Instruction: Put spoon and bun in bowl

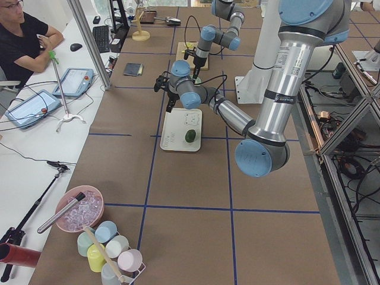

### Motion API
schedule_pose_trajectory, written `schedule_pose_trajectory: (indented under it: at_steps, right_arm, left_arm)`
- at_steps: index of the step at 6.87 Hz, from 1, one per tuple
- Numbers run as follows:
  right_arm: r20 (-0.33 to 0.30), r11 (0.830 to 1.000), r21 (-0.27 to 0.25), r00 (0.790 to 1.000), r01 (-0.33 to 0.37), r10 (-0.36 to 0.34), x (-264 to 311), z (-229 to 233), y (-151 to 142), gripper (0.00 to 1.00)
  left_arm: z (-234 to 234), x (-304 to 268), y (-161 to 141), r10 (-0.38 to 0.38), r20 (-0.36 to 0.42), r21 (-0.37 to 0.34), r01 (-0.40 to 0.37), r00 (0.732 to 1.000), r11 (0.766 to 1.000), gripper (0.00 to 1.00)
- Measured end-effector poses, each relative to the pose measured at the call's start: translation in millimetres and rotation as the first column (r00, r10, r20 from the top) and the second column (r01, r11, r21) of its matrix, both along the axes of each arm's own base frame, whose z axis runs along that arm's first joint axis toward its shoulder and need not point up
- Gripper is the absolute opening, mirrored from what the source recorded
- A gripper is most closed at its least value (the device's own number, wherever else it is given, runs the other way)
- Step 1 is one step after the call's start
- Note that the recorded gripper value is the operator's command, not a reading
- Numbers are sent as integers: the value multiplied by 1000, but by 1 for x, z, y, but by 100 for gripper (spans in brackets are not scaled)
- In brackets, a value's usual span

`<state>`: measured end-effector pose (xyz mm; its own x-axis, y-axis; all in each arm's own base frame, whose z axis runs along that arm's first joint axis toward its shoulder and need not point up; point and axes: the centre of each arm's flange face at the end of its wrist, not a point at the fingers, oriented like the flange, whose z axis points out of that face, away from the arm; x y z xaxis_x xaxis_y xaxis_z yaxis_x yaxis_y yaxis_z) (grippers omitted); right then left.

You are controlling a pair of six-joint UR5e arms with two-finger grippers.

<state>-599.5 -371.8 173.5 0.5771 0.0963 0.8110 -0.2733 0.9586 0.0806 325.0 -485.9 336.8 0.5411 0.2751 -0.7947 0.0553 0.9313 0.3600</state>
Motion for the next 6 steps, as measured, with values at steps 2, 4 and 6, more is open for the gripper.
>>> schedule_pose_trajectory:
  at_steps: [2, 4, 6]
  right_arm:
    - [4, 1000, 3, 1000, -5, 5, 6, -2, -5, 100]
    - [25, 1000, -8, 1000, -14, 15, 55, 12, -22, 100]
    - [-8, 999, 6, 999, 46, -46, 171, 78, -43, 100]
  left_arm:
    - [3, -2, -2, -4, 5, -4, 4, 1000, 1000, 83]
    - [21, -21, -7, -18, 37, 1, 18, 999, 1000, 84]
    - [74, -87, -17, -9, 147, 94, -5, 989, 996, 84]
